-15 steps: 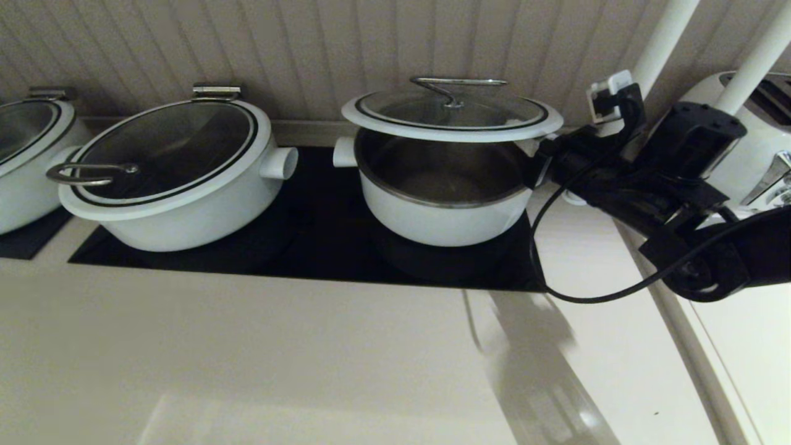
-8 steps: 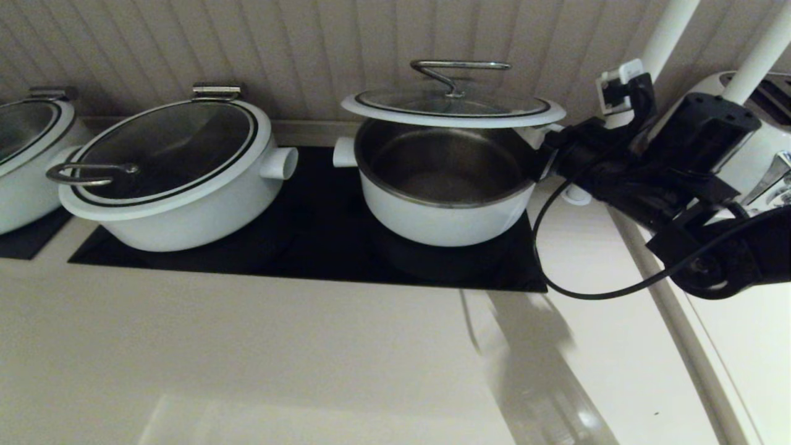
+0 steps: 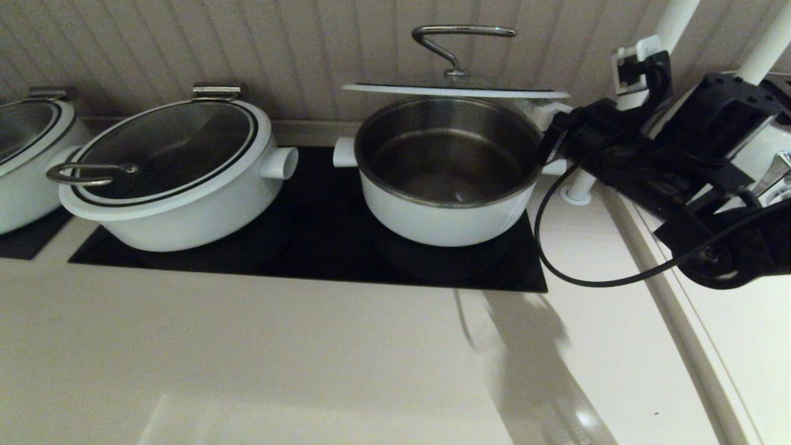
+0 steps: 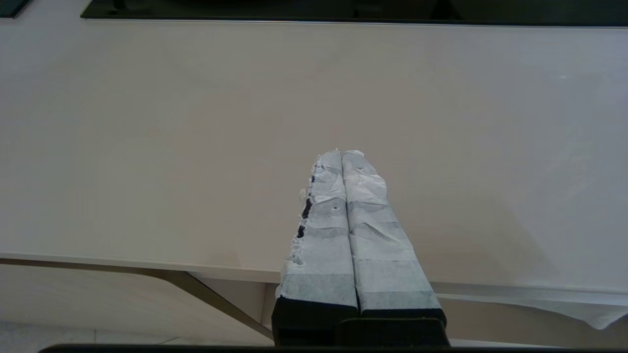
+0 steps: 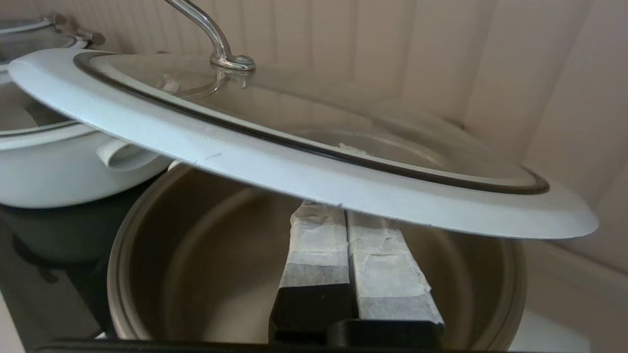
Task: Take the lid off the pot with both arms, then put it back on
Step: Open the pot lid completely
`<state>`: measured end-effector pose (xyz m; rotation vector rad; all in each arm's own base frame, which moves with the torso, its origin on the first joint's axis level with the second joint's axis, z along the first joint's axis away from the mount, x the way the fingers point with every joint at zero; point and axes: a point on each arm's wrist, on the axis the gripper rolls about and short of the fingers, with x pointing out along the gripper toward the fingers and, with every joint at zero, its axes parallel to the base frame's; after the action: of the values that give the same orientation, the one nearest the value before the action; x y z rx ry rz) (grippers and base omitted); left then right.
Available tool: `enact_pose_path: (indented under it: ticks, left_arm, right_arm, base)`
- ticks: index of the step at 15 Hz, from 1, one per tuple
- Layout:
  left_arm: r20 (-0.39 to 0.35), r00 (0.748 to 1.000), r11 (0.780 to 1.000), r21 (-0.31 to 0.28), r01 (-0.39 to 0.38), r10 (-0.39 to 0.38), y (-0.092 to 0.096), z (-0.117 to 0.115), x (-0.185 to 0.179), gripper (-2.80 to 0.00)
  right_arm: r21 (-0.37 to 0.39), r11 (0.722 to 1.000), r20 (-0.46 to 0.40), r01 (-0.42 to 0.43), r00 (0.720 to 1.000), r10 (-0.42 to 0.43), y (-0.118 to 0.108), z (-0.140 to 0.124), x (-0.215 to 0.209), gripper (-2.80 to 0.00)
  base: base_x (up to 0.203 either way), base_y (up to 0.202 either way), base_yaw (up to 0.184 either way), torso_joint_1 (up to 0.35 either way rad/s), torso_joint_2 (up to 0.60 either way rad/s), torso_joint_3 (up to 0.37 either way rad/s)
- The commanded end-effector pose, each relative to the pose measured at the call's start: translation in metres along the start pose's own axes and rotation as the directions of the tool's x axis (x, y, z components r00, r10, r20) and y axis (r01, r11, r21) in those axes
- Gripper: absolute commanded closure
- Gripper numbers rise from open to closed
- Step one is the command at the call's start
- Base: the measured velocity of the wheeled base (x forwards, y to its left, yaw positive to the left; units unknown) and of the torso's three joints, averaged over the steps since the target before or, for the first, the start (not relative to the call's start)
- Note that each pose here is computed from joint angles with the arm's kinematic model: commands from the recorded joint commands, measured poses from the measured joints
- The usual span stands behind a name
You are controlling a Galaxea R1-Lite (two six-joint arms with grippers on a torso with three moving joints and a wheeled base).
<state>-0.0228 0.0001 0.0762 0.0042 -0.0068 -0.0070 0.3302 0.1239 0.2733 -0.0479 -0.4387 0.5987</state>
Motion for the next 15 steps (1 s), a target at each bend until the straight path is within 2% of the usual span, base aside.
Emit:
enact_pose_path:
  ticks: [1, 15]
  left_arm:
    - [0.001, 1.000, 1.000, 0.000, -0.001, 0.001, 0.000, 0.000, 0.000, 0.00]
    - [0.001, 1.000, 1.000, 0.000, 0.001, -0.001, 0.000, 0.000, 0.000, 0.00]
  right_arm:
    - [-0.007, 1.000, 0.025, -0.001, 1.000, 0.002, -0.001, 0.005, 0.002, 0.00]
    - [-0.035, 0.999, 0.119, 0.008, 0.993, -0.004, -0.008, 0.021, 0.023, 0.00]
  base:
    - [0.000, 0.000, 0.000, 0.000, 0.00, 0.000]
    - [0.000, 0.000, 0.000, 0.000, 0.00, 0.000]
